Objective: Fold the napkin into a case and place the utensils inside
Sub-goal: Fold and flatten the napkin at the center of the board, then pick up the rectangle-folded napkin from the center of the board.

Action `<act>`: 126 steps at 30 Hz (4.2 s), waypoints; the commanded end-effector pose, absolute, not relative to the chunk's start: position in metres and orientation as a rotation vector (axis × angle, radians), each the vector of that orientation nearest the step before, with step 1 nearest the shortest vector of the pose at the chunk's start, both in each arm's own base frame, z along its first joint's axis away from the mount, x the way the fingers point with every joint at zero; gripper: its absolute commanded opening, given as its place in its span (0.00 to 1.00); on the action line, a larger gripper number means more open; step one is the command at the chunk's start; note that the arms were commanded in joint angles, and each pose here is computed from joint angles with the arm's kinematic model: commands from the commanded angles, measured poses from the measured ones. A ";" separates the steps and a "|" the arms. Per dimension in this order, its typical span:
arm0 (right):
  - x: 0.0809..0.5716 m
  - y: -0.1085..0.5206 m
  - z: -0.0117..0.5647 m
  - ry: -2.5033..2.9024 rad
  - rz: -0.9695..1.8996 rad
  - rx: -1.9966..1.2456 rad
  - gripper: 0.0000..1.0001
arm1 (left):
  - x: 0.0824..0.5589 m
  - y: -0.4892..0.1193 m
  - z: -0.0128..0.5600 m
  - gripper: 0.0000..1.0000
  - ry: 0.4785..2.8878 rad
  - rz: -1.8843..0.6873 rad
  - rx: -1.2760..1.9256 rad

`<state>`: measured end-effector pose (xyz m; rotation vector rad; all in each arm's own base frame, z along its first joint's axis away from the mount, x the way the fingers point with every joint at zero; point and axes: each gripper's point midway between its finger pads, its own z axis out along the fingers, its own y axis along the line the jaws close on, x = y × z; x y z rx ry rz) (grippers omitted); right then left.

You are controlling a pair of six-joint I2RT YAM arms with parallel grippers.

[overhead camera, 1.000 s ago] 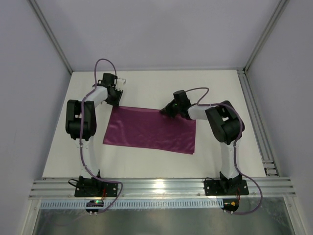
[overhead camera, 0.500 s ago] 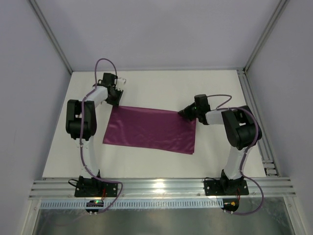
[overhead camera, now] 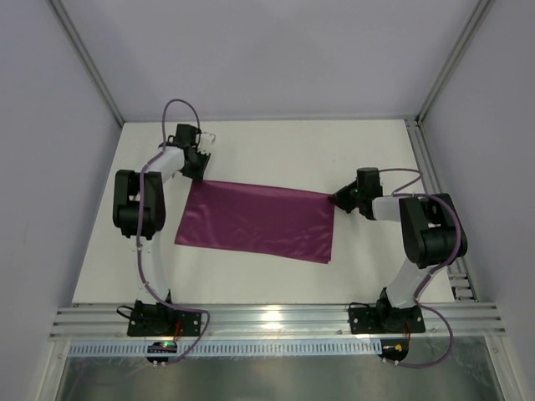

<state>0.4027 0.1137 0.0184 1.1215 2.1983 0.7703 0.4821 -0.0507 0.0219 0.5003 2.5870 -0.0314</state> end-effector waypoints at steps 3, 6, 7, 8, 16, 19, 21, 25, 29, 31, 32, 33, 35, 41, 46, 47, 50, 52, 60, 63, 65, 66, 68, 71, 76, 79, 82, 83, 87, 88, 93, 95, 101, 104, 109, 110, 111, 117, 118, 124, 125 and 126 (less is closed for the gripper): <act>0.398 0.094 0.034 2.226 0.640 0.991 0.04 | 0.481 -0.039 0.009 0.27 2.622 0.022 0.513; 0.400 0.095 0.056 2.224 0.635 0.857 0.04 | 0.483 -0.044 0.020 0.29 2.594 -0.012 0.524; 0.399 0.097 0.062 2.235 0.644 0.814 0.04 | 0.483 -0.050 0.025 0.34 2.579 -0.050 0.536; 0.404 0.098 0.074 2.235 0.635 0.719 0.04 | 0.483 -0.052 0.028 0.36 2.571 -0.062 0.538; 0.395 0.087 0.088 2.392 0.463 0.434 0.39 | 0.497 -0.058 0.082 0.47 2.471 -0.088 0.512; 0.396 0.078 0.078 2.468 0.378 0.374 0.52 | 0.488 -0.062 0.095 0.48 2.477 -0.126 0.517; 0.404 0.076 0.069 2.511 0.386 0.320 0.55 | 0.472 -0.062 0.102 0.50 2.489 -0.133 0.532; 0.409 0.083 0.055 2.599 0.423 0.215 0.57 | 0.418 -0.055 0.094 0.54 2.558 -0.137 0.613; 0.409 0.097 0.041 2.621 0.536 0.141 0.54 | 0.360 -0.047 0.082 0.54 2.624 -0.162 0.665; 0.409 0.099 0.033 2.638 0.550 0.129 0.53 | 0.331 -0.045 0.067 0.54 2.683 -0.194 0.682; 0.410 0.101 0.032 2.637 0.564 0.123 0.52 | 0.321 -0.041 0.064 0.54 2.704 -0.195 0.692; 0.410 0.104 0.027 2.646 0.579 0.122 0.52 | 0.314 -0.039 0.064 0.54 2.709 -0.183 0.699; 0.411 0.108 0.026 2.648 0.622 0.124 0.48 | 0.294 -0.030 0.051 0.53 2.770 -0.153 0.719; 0.402 0.113 0.026 2.652 0.670 0.127 0.26 | 0.252 -0.016 0.027 0.48 2.881 -0.131 0.733; 0.390 0.117 0.030 2.637 0.713 0.154 0.10 | 0.247 -0.012 0.034 0.48 2.871 -0.092 0.730; 0.387 0.118 0.032 2.631 0.719 0.159 0.09 | 0.246 -0.011 0.036 0.48 2.872 -0.085 0.729; 0.375 0.114 0.030 2.630 0.691 0.198 0.04 | 0.236 -0.009 0.038 0.48 2.888 -0.088 0.750; 0.361 0.112 0.024 2.653 0.684 0.251 0.04 | 0.227 -0.006 0.037 0.48 2.911 -0.075 0.775; 0.298 0.096 0.013 2.636 0.525 0.438 0.04 | 0.230 0.013 0.014 0.48 2.947 0.087 0.770; 0.263 0.100 0.007 2.630 0.475 0.480 0.04 | 0.261 0.012 0.015 0.48 2.892 0.110 0.715; 0.241 0.118 0.003 2.645 0.479 0.465 0.04 | 0.279 0.007 0.015 0.47 2.859 0.096 0.687; 0.224 0.122 -0.001 2.652 0.484 0.460 0.04 | 0.285 0.006 0.010 0.47 2.868 0.089 0.678; 0.197 0.135 -0.009 2.692 0.514 0.470 0.04 | 0.309 0.002 0.014 0.46 2.832 0.091 0.663; 0.178 0.147 -0.004 2.688 0.575 0.477 0.04 | 0.330 -0.004 0.005 0.45 2.848 0.100 0.695; 0.151 0.156 0.015 2.738 0.607 0.381 0.19 | 0.358 -0.013 -0.014 0.44 2.863 0.135 0.739; 0.153 0.151 0.040 2.716 0.571 0.298 0.49 | 0.385 -0.022 -0.012 0.42 2.819 0.136 0.730; 0.181 0.148 0.083 2.613 0.514 0.189 0.65 | 0.409 -0.042 -0.011 0.42 2.763 0.135 0.800; 0.198 0.154 0.104 2.570 0.524 0.155 0.66 | 0.424 -0.050 -0.003 0.42 2.722 0.132 0.813; 0.273 0.167 0.138 2.441 0.554 0.065 0.67 | 0.457 -0.082 0.007 0.43 2.641 0.110 0.886; 0.289 0.171 0.140 2.429 0.588 0.075 0.67 | 0.461 -0.094 0.009 0.43 2.624 0.104 0.928; 0.399 0.199 0.136 2.403 0.645 0.156 0.65 | 0.506 -0.125 0.023 0.44 2.551 0.063 0.926; 0.443 0.214 0.157 2.359 0.690 0.183 0.63 | 0.513 -0.128 0.024 0.44 2.553 0.056 0.910; 0.495 0.222 0.096 2.465 0.742 0.383 0.49 | 0.528 -0.138 0.030 0.51 2.500 0.058 0.908; 0.479 0.213 0.103 2.424 0.715 0.327 0.49 | 0.523 -0.144 0.059 0.52 2.452 0.003 0.908; 0.406 0.183 0.126 2.413 0.643 0.234 0.50 | 0.486 -0.167 0.162 0.57 2.292 -0.177 0.884; 0.389 0.179 0.122 2.434 0.621 0.226 0.51 | 0.467 -0.171 0.161 0.58 2.303 -0.227 0.907; 0.361 0.172 0.099 2.499 0.587 0.215 0.52 | 0.452 -0.177 0.168 0.58 2.287 -0.250 0.941; 0.266 0.179 0.093 2.579 0.626 0.063 0.52 | 0.323 -0.184 0.171 0.60 2.248 -0.293 1.223; 0.252 0.180 0.087 2.603 0.629 0.047 0.52 | 0.305 -0.182 0.165 0.59 2.253 -0.290 1.271; 0.209 0.185 0.096 2.570 0.791 0.038 0.52 | 0.181 -0.184 0.110 0.54 2.075 -0.190 1.812; 0.204 0.184 0.095 2.578 0.800 0.037 0.52 | 0.157 -0.193 0.109 0.54 1.946 -0.197 1.948; 0.195 0.183 0.091 2.593 0.818 0.031 0.52 | 0.142 -0.187 0.094 0.55 1.915 -0.189 2.027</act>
